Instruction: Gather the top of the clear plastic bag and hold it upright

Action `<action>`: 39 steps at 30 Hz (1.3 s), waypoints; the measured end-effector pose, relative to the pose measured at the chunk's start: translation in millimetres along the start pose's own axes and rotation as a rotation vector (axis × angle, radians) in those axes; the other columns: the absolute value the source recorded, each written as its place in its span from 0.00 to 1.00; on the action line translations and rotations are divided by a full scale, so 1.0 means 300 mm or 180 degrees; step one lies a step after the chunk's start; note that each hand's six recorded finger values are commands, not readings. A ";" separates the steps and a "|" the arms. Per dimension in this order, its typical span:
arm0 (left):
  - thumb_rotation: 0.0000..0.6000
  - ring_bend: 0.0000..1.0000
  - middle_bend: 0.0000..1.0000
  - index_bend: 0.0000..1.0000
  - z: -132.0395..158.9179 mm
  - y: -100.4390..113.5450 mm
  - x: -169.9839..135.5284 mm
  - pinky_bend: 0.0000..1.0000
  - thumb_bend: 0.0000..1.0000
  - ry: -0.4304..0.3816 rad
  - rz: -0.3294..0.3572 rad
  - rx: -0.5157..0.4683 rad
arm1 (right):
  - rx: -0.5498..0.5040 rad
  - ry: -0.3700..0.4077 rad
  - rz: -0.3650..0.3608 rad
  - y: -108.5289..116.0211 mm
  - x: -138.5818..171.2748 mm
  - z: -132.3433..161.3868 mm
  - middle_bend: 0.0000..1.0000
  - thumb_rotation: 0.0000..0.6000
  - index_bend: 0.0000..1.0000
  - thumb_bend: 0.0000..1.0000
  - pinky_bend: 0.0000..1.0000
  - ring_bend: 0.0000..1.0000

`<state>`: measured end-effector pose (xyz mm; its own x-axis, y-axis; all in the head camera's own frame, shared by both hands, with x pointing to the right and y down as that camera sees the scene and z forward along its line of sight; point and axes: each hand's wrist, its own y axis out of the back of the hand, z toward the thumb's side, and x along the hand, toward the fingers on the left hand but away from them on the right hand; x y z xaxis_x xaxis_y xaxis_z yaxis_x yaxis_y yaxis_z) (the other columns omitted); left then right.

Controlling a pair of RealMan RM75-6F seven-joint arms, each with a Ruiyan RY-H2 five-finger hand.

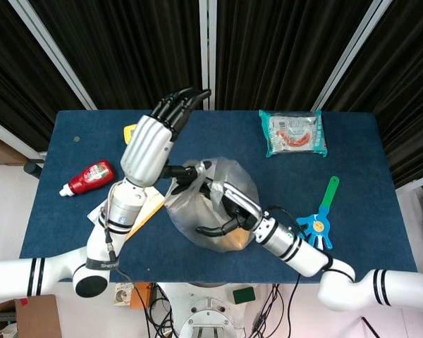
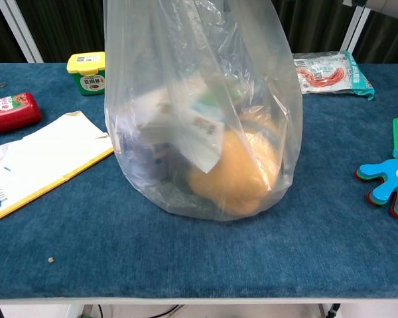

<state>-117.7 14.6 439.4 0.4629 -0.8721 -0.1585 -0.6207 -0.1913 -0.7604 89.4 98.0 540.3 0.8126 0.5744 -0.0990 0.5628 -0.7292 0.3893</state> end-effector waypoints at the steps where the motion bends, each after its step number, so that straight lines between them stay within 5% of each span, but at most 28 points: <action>1: 1.00 0.09 0.16 0.07 0.003 0.002 0.003 0.16 0.01 -0.0005 -0.0005 0.0001 | 0.0007 0.0001 0.0007 -0.003 -0.004 0.003 0.22 0.94 0.18 0.21 0.11 0.07; 27: 1.00 0.09 0.16 0.07 0.113 0.001 0.036 0.16 0.00 -0.0168 -0.0255 0.0204 | 0.0211 -0.0115 0.0129 -0.057 -0.096 0.022 0.22 0.94 0.18 0.21 0.11 0.07; 39: 1.00 0.09 0.17 0.10 0.097 -0.002 0.072 0.16 0.00 -0.0016 -0.0425 0.0372 | 0.0191 -0.0133 0.0218 -0.083 -0.094 0.027 0.24 0.94 0.18 0.21 0.11 0.07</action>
<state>-88.8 8.9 418.1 0.5396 -0.8402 -0.0539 -0.4757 -0.2514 -0.8429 53.6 97.0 526.0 0.8544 0.5072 -0.1127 0.5127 -0.7879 0.3410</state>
